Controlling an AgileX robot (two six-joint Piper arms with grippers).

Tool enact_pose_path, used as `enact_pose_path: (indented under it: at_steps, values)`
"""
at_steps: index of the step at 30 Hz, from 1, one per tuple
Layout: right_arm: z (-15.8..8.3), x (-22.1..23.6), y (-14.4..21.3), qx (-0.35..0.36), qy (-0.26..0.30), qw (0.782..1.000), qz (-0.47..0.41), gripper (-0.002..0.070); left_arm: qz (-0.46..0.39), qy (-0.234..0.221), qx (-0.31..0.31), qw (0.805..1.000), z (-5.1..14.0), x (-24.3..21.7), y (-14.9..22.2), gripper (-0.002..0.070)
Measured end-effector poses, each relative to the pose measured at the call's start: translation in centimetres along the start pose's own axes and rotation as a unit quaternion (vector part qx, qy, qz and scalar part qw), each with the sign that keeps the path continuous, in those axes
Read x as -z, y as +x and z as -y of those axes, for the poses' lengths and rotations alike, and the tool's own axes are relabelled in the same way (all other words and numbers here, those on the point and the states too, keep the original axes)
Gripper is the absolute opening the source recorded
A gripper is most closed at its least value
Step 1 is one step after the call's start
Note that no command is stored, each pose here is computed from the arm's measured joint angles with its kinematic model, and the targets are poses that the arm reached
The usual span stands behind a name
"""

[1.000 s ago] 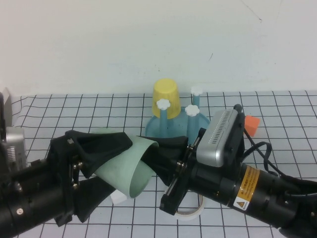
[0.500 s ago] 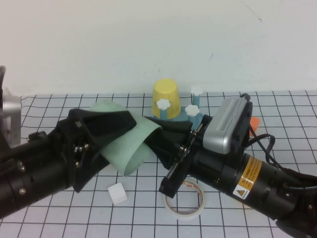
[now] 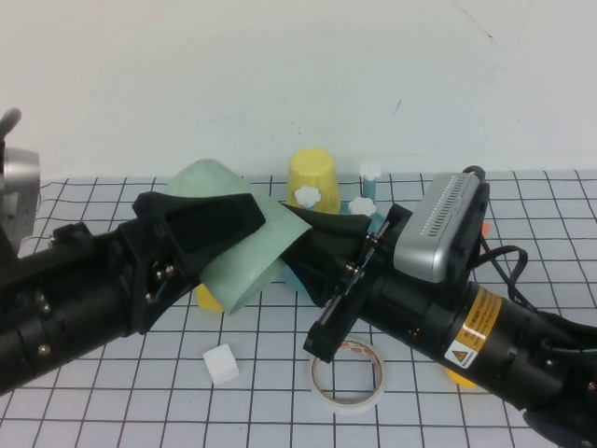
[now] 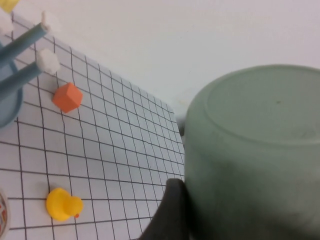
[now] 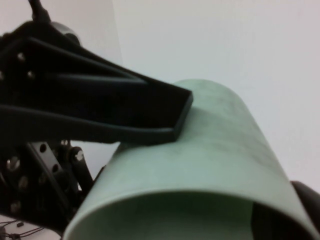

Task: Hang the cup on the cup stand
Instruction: Adjust the cup with two arms

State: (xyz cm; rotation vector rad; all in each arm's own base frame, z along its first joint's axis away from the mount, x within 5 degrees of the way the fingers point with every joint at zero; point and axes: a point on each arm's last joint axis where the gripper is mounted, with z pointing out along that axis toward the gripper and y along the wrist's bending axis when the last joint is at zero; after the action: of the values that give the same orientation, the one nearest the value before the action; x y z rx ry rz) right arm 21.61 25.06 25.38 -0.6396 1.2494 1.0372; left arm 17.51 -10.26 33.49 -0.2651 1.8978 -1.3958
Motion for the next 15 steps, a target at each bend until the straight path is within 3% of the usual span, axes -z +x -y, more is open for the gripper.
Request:
enact_pose_path:
  at_steps: [15]
  values:
    - [0.8, 0.2, -1.0, -0.009, 0.036, 0.999, 0.012, 0.0026, -0.006, 0.006, -0.02, 1.0, 1.0, -2.2, -1.8, 0.063]
